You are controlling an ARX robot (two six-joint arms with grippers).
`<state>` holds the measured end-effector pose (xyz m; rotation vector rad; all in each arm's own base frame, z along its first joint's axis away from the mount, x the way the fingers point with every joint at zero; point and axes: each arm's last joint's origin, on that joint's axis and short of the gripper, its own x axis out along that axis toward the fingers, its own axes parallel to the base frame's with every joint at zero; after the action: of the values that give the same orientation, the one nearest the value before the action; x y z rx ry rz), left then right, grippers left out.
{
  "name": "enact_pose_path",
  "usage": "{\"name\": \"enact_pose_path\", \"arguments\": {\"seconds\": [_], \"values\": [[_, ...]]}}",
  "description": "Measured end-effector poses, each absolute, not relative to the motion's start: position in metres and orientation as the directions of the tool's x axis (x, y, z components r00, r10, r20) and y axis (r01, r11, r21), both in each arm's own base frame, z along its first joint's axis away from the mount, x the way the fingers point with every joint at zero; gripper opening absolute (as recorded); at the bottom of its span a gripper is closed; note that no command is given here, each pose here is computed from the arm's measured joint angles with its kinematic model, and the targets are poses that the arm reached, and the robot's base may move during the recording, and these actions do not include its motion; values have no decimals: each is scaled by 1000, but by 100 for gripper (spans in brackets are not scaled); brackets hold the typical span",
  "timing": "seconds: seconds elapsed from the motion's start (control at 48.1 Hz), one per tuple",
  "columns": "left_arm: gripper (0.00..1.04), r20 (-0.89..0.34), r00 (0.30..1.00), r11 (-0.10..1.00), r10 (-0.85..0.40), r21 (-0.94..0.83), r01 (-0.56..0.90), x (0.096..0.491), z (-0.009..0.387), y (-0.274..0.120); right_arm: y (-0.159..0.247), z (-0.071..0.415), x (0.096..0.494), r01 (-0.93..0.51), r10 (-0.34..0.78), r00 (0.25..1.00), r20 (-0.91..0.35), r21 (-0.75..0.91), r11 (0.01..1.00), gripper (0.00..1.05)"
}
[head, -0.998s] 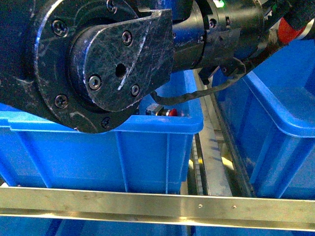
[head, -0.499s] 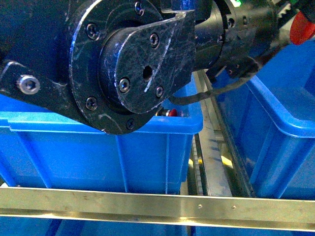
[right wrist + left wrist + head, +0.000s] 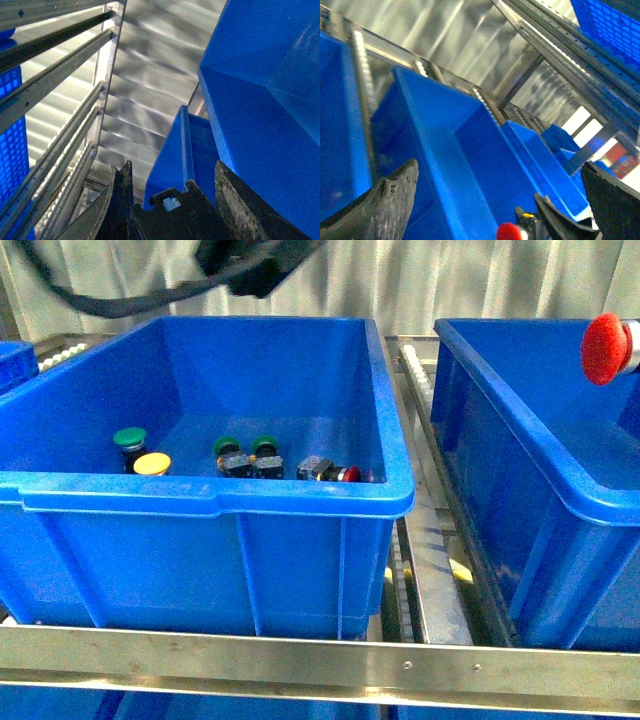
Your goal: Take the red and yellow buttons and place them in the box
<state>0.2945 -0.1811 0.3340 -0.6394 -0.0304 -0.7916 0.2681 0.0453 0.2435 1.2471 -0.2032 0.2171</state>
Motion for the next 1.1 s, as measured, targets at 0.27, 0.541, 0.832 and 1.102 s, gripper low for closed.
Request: {"name": "enact_pose_path", "arguments": {"seconds": [0.27,0.541,0.832,1.102], "values": [[97,185,843,722,-505,-444,530,213,324,-109,41,245,269,-230,47,971,233,873,429,39],[81,-3,990,961,-141,-239,136,111,256,-66,59,255,257,-219,57,973,225,809,546,39],[27,-5,1000,999,-23,-24,23,98,179,-20,75,260,242,-227,72,970,231,771,595,39],[3,14,1000,1000,-8,-14,8,97,171,-13,80,258,232,-211,58,973,224,758,617,39]]}}
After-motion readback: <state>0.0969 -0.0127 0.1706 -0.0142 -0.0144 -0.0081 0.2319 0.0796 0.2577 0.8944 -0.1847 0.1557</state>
